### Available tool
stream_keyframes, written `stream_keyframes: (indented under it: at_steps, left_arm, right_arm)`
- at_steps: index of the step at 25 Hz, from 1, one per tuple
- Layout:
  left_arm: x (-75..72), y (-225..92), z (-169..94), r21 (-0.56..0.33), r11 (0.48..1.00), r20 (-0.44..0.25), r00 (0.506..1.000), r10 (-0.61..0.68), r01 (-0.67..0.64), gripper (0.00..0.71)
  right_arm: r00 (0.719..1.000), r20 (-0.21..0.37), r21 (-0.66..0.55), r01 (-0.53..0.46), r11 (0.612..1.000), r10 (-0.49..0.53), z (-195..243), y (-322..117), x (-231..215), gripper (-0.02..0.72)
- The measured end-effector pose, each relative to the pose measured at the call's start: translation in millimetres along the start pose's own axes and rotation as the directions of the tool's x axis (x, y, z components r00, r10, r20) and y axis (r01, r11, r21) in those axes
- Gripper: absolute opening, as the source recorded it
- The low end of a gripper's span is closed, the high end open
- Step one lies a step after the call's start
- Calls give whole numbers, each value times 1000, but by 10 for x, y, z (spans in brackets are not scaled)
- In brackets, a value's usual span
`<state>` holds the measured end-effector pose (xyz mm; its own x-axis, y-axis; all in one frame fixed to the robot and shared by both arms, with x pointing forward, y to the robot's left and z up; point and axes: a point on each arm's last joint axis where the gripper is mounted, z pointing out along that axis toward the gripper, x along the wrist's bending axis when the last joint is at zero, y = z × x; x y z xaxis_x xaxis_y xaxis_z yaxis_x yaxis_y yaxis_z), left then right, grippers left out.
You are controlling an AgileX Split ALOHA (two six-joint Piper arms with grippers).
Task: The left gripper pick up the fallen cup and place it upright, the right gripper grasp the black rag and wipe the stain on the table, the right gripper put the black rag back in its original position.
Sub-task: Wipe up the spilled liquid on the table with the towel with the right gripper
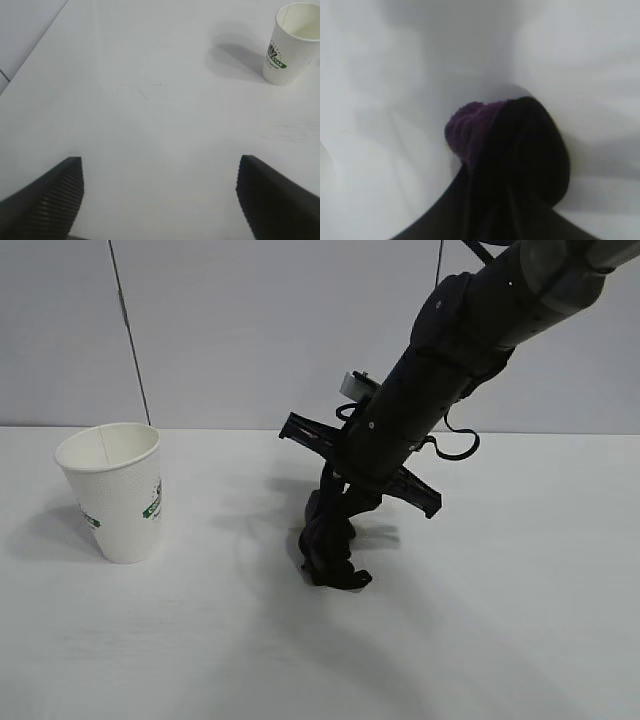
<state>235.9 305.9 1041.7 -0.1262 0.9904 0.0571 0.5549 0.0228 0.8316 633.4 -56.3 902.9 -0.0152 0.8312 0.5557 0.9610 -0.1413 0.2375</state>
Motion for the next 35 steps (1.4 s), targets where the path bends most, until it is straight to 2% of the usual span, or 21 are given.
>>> stream_keyframes:
  at_steps: [3, 8, 15, 24, 31, 35]
  left_arm:
    - [0, 0, 0, 0, 1000, 0, 1000, 0, 0, 600]
    - [0, 0, 0, 0, 1000, 0, 1000, 0, 0, 600]
    - [0, 0, 0, 0, 1000, 0, 1000, 0, 0, 600]
    - [-1, 0, 0, 0, 1000, 1, 1000, 0, 0, 600]
    - [-1, 0, 0, 0, 1000, 1, 1000, 0, 0, 600]
    - [-1, 0, 0, 0, 1000, 1, 1000, 0, 0, 600]
  right_arm:
    - [999, -17, -7, 30, 1000, -30, 39, -61, 100, 74]
    - [999, -11, -67, 49, 997, -50, 45, -21, 115, 74]
    - [995, 23, -141, 103, 985, -101, 38, 48, 94, 74]
    - [982, 67, -156, 186, 970, -177, 35, 68, 67, 74]
    - [958, 117, -165, 279, 946, -262, 30, 89, 40, 74]
    - [964, 119, -148, 255, 955, -239, 27, 83, 18, 74]
